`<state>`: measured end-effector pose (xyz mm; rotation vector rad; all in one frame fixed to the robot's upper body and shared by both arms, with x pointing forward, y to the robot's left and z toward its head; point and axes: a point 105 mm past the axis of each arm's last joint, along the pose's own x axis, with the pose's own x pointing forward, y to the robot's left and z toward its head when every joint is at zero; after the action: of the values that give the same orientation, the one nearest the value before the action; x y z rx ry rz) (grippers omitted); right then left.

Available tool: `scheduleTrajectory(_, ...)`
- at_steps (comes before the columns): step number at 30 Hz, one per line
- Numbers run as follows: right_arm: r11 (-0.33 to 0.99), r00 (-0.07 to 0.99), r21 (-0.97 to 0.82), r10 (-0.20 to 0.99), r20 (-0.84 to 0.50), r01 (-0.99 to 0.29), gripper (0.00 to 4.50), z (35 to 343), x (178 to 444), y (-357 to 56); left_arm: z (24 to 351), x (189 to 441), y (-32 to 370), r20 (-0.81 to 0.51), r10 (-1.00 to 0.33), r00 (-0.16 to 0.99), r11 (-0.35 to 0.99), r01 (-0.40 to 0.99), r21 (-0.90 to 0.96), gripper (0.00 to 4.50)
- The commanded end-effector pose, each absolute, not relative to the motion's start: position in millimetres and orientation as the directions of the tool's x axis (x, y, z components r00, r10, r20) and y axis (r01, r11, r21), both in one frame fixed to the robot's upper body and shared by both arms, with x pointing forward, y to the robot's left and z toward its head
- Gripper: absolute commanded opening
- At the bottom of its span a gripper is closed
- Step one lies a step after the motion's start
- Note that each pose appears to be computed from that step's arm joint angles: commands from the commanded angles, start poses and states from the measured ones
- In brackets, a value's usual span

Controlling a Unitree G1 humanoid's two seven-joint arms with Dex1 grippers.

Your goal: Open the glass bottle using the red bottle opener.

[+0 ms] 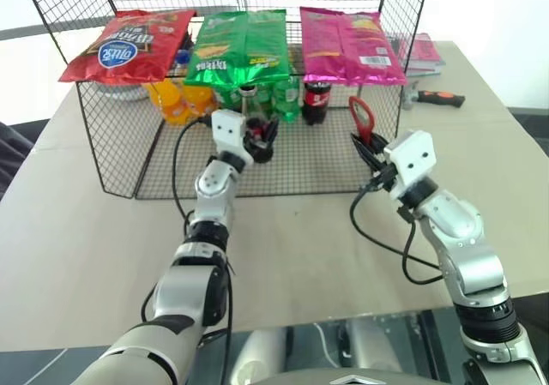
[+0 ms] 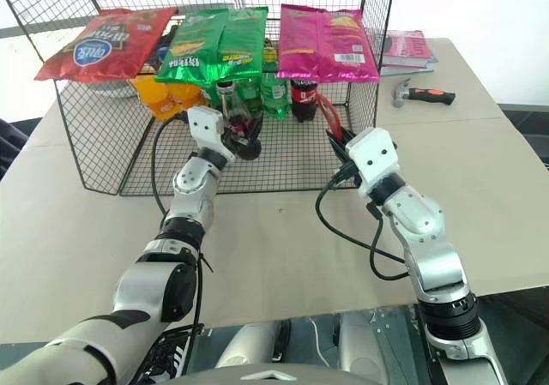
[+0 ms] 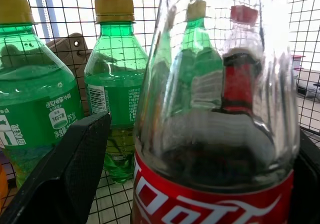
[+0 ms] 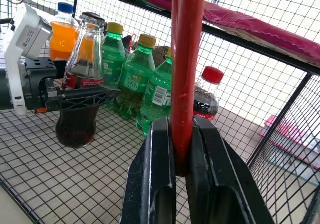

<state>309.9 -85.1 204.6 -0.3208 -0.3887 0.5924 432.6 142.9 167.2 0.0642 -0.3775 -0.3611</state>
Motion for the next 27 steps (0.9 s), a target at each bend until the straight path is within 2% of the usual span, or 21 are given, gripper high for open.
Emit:
scheduleTrajectory(1, 0.780, 0.733, -0.427, 0.602, 0.315, -0.458, 0.00, 221.3, 301.1, -80.5, 181.9, 433.5, 138.8, 0.400, -0.364, 0.841, 0.931, 0.345, 0.122, 3.16)
scheduleTrajectory(2, 0.780, 0.734, -0.427, 0.602, 0.313, -0.458, 0.00, 221.0, 300.9, -80.6, 181.1, 432.9, 136.6, 0.399, -0.374, 0.837, 0.927, 0.355, 0.124, 2.75)
scheduleTrajectory(3, 0.779, 0.734, -0.428, 0.603, 0.312, -0.458, 0.00, 220.8, 300.7, -80.7, 180.3, 432.1, 134.8, 0.399, -0.382, 0.833, 0.923, 0.364, 0.124, 2.67)
scheduleTrajectory(10, 0.780, 0.737, -0.433, 0.600, 0.311, -0.452, 0.00, 221.1, 300.3, -82.9, 179.9, 413.5, 121.5, 0.413, -0.494, 0.765, 0.865, 0.479, 0.147, 2.68)
scheduleTrajectory(13, 0.783, 0.741, -0.435, 0.594, 0.313, -0.444, 0.00, 222.1, 301.3, -86.3, 181.7, 388.0, 116.6, 0.415, -0.580, 0.701, 0.804, 0.574, 0.154, 2.68)
scheduleTrajectory(20, 0.785, 0.740, -0.437, 0.592, 0.320, -0.439, 0.00, 224.8, 307.1, -89.4, 175.3, 314.8, 100.3, 0.324, -0.756, 0.569, 0.641, 0.745, 0.186, 2.68)
scheduleTrajectory(27, 0.771, 0.721, -0.434, 0.616, 0.317, -0.467, 0.00, 224.3, 308.2, -83.6, 154.6, 284.8, 88.4, 0.264, -0.796, 0.545, 0.598, 0.777, 0.196, 2.68)
